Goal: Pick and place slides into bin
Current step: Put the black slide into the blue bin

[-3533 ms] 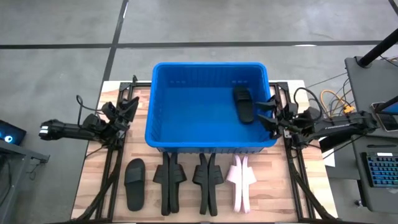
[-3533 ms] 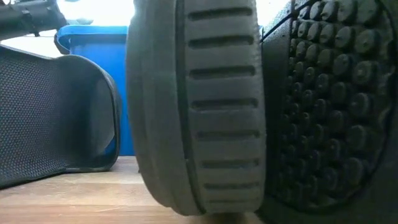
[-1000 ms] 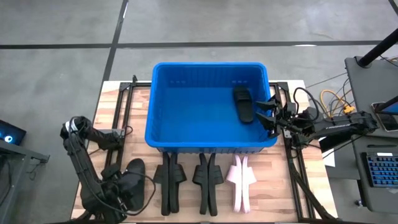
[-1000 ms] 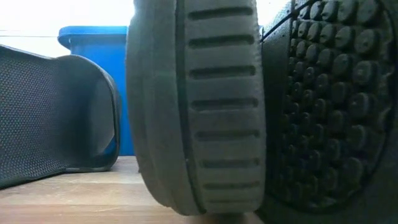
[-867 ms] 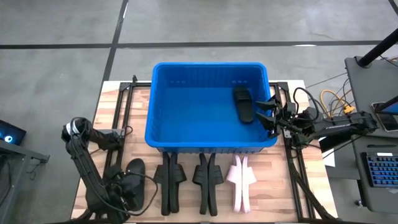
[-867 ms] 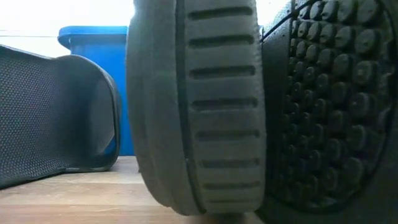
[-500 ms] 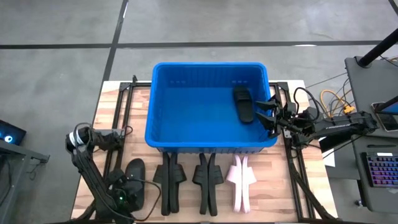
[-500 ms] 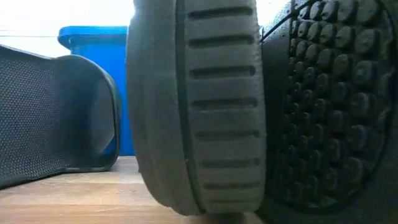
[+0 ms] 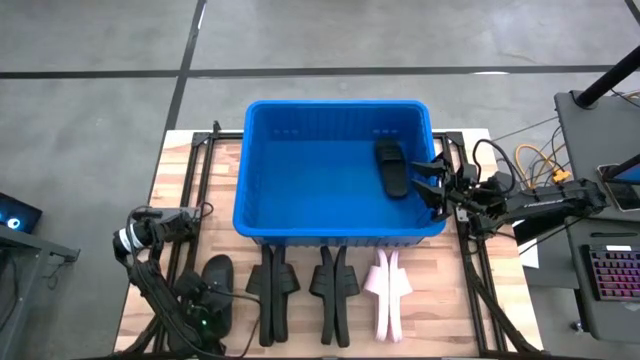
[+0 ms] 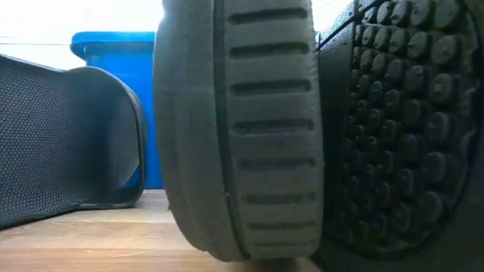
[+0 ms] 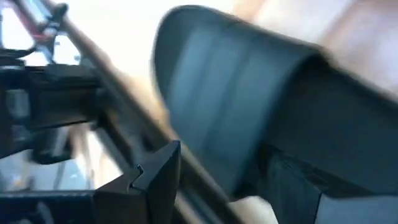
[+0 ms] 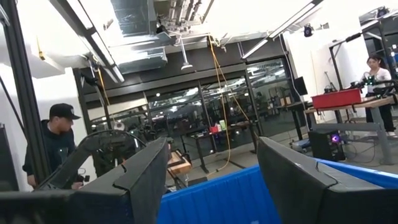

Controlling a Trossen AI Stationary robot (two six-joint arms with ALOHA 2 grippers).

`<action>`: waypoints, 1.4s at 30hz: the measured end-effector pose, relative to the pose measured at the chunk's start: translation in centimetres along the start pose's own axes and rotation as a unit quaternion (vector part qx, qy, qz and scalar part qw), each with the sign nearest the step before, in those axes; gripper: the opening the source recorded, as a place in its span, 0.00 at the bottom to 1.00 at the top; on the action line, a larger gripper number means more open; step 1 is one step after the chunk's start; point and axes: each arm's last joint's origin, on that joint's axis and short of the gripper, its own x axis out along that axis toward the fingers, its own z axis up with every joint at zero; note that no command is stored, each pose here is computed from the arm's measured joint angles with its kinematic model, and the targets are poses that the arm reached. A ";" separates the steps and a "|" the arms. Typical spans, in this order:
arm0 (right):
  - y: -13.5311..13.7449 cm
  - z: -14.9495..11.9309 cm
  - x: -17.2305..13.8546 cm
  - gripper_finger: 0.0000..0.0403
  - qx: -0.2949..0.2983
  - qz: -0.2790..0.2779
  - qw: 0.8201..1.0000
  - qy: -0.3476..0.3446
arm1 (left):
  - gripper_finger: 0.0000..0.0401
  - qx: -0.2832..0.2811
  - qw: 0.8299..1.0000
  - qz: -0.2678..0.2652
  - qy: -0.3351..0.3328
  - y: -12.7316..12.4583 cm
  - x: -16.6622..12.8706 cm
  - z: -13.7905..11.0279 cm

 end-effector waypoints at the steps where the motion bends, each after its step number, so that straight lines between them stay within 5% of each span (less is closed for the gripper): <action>1: 0.0 0.0 0.0 0.59 0.000 0.000 1.000 0.000 | 0.49 0.001 1.000 0.011 -0.002 0.2 0.0 0.0; 21: 0.0 0.0 0.0 0.58 0.001 0.000 1.000 -0.001 | 0.47 0.004 0.999 0.037 -0.009 0.4 3.4 -0.2; 25: 0.0 0.0 0.0 0.58 0.005 0.000 1.000 -0.001 | 0.35 0.003 0.999 0.037 -0.009 0.4 3.4 -0.2; 31: 0.0 0.0 0.0 0.58 0.004 0.000 1.000 -0.001 | 0.05 -0.021 0.999 0.042 -0.011 0.5 3.5 -0.1; 37: 0.0 0.0 0.0 0.58 0.004 0.000 1.000 -0.001 | 0.01 -0.040 0.999 0.010 0.005 1.2 2.4 0.3; 42: 0.0 0.0 0.0 0.58 0.008 0.000 1.000 0.000 | 0.00 -0.034 0.996 -0.075 0.023 3.5 -0.7 0.8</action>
